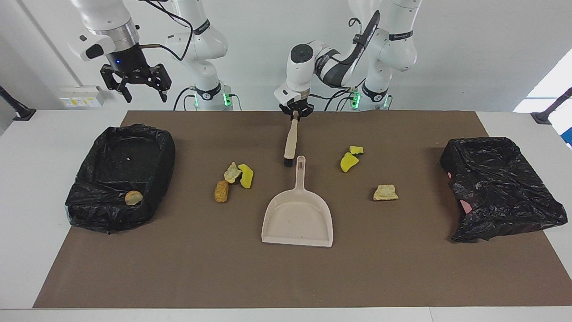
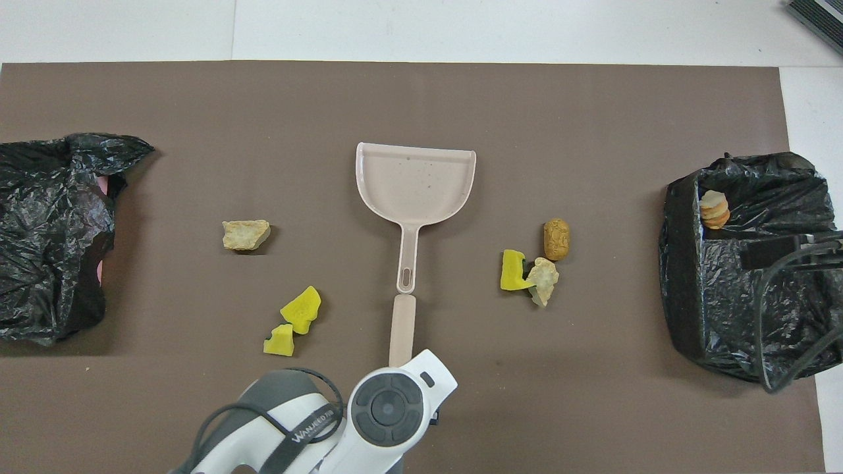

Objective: Sweep and dump trash in bin
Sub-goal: 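Reach the left gripper to the beige brush handle and grasp it, then lift the brush with the left gripper while the right gripper grasps the dustpan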

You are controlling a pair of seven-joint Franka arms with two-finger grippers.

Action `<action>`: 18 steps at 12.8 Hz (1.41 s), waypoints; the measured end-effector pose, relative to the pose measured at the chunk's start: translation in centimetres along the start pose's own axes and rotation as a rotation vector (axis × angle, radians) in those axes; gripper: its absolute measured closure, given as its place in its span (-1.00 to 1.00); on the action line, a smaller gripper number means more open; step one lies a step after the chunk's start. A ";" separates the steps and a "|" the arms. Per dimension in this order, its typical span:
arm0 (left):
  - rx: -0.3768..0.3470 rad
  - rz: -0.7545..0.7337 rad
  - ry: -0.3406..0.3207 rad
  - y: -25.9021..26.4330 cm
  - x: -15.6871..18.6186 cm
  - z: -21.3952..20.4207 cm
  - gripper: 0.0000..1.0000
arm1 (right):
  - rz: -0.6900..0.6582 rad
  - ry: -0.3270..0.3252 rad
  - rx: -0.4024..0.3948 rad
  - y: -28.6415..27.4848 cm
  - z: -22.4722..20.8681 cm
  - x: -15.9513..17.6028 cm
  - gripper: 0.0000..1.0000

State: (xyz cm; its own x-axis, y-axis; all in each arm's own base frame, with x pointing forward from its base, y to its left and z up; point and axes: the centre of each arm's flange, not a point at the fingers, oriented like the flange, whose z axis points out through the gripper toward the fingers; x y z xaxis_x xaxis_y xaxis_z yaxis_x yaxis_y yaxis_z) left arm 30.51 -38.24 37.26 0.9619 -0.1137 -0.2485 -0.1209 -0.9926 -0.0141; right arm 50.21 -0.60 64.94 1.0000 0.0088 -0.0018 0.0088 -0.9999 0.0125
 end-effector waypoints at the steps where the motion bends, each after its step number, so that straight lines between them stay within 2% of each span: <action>1: 0.010 -0.030 -0.012 -1.5 1.1 -1.4 0.46 | 0.000 -0.001 0.000 0.0 0.1 0.0 -1.00; 5: 0.050 -0.150 -0.018 -8.7 2.9 -6.3 0.46 | -0.013 0.003 0.003 -0.9 0.3 0.2 -1.00; 7: 0.068 -0.248 -0.041 -12.0 2.3 -8.3 0.46 | 0.021 0.010 0.015 -4.5 1.2 0.9 -1.00; 9: 0.075 -0.396 -0.049 -13.5 2.2 -8.5 0.46 | 0.075 0.025 0.042 -9.8 3.1 2.3 -1.00; 12: 0.086 -0.593 -0.072 -15.7 2.6 -6.9 0.46 | 0.122 0.040 0.061 -18.2 8.2 4.9 -1.00; 15: 0.036 -0.782 -0.102 -16.3 2.5 -5.7 0.46 | 0.178 0.041 0.097 -26.1 15.9 7.2 -1.00; 18: -0.020 -0.922 -0.141 -17.8 3.1 -3.7 0.46 | 0.155 0.023 0.112 -31.9 22.4 7.5 -1.00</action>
State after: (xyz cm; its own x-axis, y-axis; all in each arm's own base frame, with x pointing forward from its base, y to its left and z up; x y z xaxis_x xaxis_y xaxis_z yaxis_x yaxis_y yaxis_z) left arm 36.58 -21.13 40.30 0.6373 0.7245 -0.2628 0.6809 -0.6890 -0.2484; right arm 57.34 31.08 42.17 0.9892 -0.1461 0.0147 -0.1439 -0.9845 -0.1006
